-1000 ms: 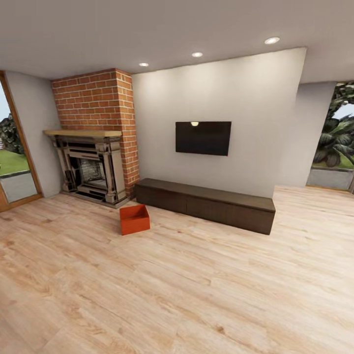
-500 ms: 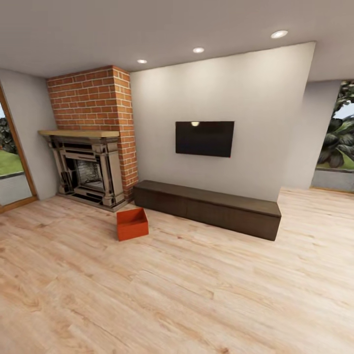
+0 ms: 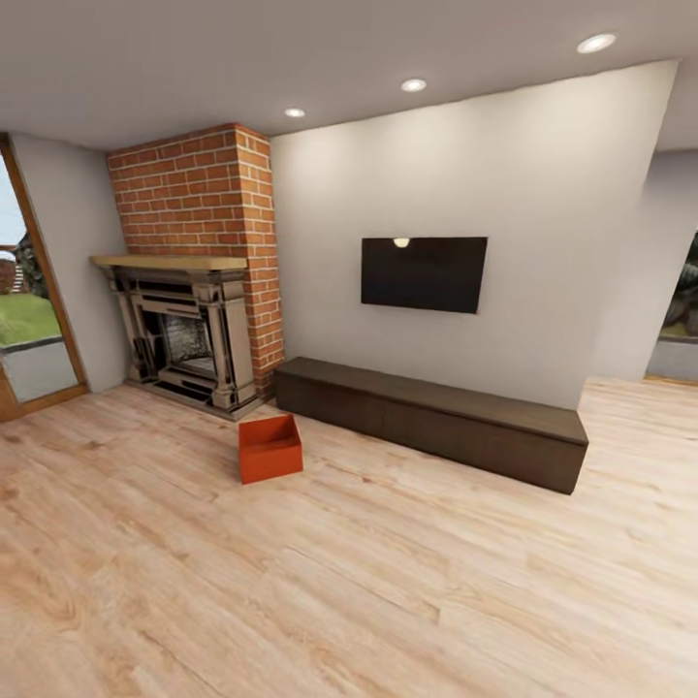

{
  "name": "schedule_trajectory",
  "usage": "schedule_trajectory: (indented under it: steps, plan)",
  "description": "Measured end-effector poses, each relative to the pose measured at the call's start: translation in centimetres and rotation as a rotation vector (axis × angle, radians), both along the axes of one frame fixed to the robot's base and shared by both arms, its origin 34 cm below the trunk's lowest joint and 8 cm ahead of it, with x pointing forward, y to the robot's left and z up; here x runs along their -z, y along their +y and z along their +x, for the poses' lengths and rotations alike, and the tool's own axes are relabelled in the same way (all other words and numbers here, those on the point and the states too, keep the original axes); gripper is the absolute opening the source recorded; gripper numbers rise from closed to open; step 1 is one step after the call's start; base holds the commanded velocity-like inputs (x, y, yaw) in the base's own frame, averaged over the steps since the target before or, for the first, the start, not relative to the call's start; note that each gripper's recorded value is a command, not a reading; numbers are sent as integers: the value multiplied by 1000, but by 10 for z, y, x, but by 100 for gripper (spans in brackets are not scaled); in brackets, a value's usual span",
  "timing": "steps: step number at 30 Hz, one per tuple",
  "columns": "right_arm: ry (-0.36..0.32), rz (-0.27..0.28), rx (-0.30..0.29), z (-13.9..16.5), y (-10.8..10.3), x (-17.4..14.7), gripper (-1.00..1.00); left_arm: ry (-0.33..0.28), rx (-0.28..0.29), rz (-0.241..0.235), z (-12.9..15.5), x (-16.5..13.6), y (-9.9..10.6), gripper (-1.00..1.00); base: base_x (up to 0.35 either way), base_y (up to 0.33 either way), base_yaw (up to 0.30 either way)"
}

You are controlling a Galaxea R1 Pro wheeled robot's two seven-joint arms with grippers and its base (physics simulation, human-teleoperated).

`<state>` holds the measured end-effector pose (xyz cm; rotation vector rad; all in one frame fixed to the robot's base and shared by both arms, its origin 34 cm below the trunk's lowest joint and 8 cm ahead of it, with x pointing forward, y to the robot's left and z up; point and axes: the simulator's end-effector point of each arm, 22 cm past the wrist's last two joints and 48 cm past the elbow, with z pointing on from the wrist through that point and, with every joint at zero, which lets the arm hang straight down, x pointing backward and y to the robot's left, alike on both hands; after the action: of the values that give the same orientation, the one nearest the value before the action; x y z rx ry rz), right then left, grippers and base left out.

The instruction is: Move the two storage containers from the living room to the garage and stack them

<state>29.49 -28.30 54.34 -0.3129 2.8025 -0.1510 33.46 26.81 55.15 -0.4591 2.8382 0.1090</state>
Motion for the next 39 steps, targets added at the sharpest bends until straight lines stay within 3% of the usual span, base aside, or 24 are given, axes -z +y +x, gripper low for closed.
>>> schedule_trajectory:
  steps: [21, 39]
  plan:
    - [13, -1, 6, -5, -1, 2, 100, 15, 0, 0, -5, 3, -1, 100, 324, 0, 230]
    - [14, -4, 3, -5, -2, 2, 100, 16, 1, -1, -6, 3, -1, 100, 324, 0, 10]
